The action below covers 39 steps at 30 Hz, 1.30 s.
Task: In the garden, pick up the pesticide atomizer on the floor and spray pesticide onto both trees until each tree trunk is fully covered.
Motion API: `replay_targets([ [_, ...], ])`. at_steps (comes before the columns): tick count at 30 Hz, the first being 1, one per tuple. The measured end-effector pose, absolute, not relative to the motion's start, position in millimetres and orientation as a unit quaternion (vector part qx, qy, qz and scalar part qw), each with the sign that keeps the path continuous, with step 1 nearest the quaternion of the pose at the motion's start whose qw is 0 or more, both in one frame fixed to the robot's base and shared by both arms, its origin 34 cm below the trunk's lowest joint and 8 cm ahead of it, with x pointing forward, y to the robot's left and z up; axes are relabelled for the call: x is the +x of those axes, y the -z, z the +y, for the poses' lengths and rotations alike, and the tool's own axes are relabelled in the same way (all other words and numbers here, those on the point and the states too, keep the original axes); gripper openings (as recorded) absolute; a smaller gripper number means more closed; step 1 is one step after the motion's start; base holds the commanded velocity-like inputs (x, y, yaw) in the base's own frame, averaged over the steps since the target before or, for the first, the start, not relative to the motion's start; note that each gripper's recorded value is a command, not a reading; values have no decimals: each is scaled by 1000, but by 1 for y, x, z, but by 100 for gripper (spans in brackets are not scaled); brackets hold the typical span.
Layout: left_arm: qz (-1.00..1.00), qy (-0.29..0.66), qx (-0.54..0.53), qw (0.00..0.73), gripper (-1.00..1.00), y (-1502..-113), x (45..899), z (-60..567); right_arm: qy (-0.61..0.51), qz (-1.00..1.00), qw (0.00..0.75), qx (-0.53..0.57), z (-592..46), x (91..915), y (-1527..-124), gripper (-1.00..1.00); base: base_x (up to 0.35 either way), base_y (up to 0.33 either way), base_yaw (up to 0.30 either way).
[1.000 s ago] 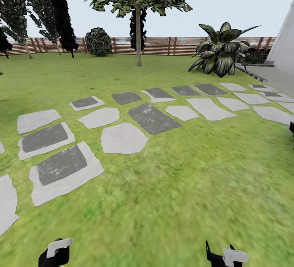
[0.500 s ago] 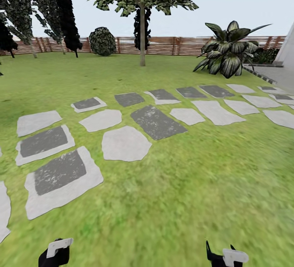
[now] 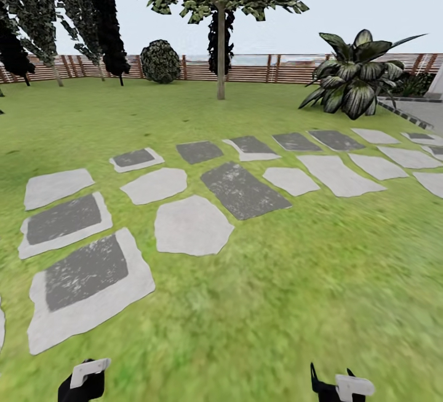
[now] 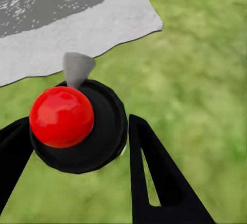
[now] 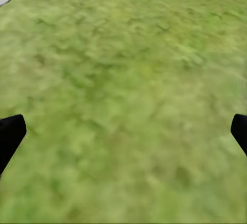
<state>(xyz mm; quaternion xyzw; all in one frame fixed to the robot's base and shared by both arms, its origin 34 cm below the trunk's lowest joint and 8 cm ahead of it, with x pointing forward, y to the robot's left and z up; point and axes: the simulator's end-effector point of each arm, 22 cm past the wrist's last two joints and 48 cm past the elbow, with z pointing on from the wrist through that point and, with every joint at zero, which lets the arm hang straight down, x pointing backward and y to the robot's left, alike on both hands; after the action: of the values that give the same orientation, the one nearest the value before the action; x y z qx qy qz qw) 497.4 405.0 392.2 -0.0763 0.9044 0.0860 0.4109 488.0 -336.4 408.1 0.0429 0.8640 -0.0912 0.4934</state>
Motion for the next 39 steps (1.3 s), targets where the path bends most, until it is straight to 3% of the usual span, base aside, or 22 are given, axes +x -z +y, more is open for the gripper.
replay_targets([
  [39,904,-86,-76,411,-100,-392,497,405,90,864,494,39,-336,488,-408,100,339,0,0],
])
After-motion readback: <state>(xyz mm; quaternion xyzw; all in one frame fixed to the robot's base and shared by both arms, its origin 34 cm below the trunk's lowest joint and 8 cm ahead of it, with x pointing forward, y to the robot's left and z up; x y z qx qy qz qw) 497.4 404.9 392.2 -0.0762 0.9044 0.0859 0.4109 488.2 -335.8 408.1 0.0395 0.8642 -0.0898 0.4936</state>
